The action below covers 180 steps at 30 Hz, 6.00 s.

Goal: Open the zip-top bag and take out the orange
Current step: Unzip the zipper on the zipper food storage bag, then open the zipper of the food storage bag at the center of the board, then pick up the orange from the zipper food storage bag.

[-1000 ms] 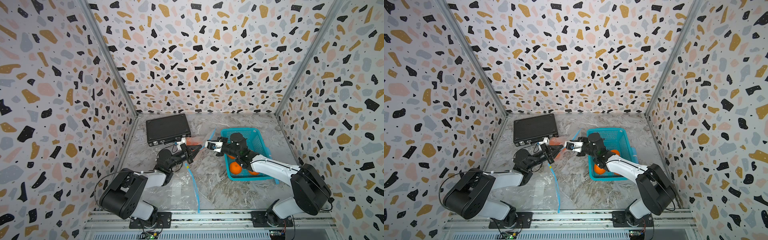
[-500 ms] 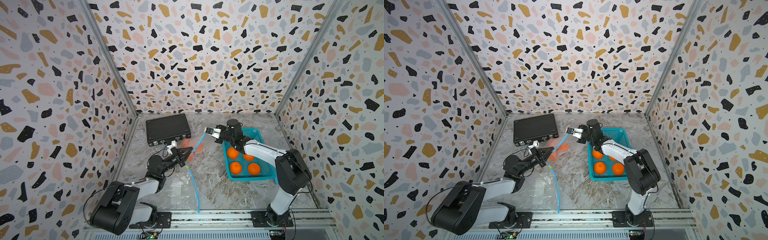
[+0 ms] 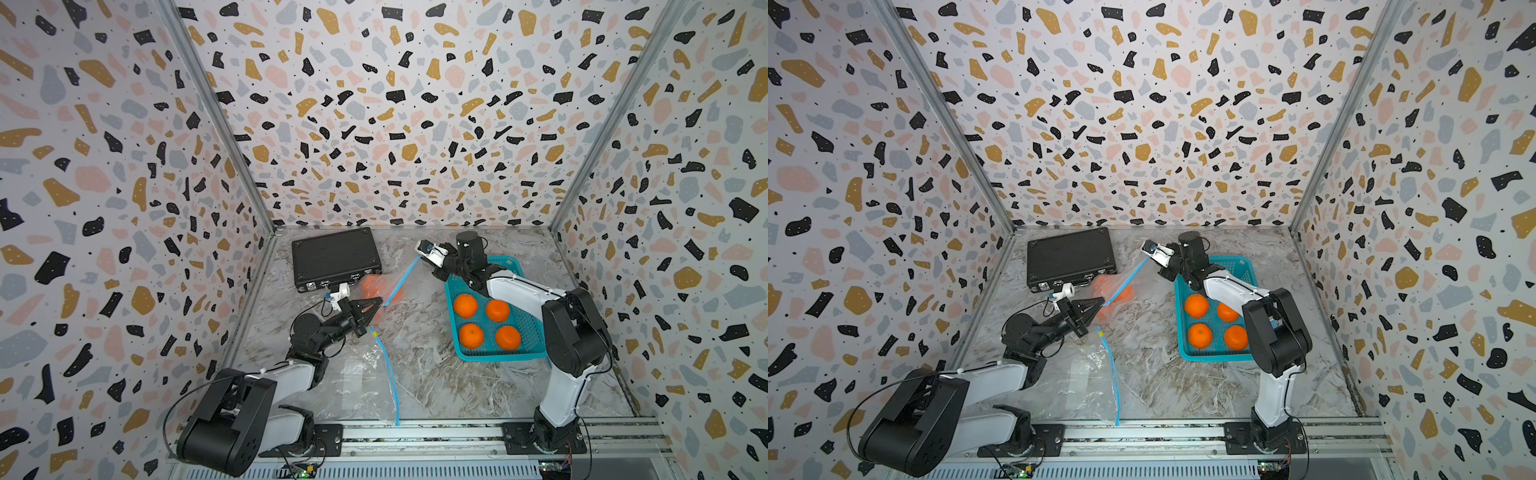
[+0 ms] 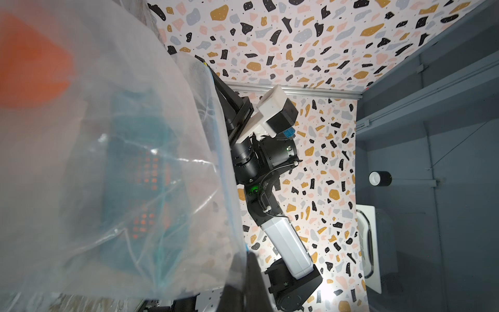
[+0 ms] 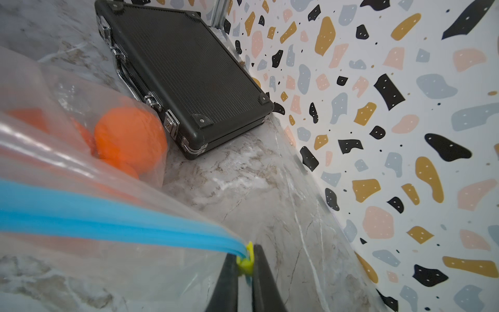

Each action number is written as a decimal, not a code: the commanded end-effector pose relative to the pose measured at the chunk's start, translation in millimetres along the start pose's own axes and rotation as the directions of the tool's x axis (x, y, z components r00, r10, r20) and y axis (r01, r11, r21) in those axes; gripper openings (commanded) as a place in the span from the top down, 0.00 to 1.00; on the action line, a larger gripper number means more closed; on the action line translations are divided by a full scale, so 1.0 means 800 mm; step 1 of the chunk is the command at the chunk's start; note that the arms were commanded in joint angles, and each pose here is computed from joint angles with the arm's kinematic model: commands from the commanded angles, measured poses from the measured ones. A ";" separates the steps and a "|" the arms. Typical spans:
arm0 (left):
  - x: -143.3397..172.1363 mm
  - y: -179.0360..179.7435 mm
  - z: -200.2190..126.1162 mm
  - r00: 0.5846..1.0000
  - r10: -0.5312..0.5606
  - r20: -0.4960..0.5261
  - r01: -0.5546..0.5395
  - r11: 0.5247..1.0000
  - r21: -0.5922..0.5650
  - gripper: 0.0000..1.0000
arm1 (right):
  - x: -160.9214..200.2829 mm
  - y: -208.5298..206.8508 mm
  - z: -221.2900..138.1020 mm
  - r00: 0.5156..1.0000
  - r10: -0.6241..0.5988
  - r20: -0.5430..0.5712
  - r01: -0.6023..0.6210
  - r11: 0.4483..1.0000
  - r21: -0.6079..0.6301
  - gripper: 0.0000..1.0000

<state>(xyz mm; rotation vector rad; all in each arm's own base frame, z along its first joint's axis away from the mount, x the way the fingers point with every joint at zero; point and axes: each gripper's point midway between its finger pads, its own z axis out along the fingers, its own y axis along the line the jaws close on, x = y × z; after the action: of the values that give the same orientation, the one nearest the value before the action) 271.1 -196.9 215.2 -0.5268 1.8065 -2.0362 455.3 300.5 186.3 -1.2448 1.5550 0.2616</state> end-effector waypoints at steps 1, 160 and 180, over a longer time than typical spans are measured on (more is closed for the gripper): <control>0.016 -0.008 0.010 0.979 0.157 -0.129 -0.159 0.987 -0.010 0.85 | -0.029 -0.035 -0.034 0.994 0.095 0.049 -0.098 0.994 0.055 1.00; -0.064 -0.052 0.088 0.620 0.752 -0.223 -0.747 0.480 -0.460 1.00 | -0.103 0.182 0.012 0.780 0.591 -0.208 -0.617 0.668 -0.415 0.82; -0.128 -0.040 0.035 0.630 0.771 -0.098 -0.627 0.430 -0.650 0.57 | 0.014 0.188 0.068 0.643 0.685 -0.343 -0.755 0.642 -0.133 0.57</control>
<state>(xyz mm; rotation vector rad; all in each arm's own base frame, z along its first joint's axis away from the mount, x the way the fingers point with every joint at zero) 355.4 -196.0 233.2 0.0411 2.1419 -0.8272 365.0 403.7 98.5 -0.8138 2.2465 0.9233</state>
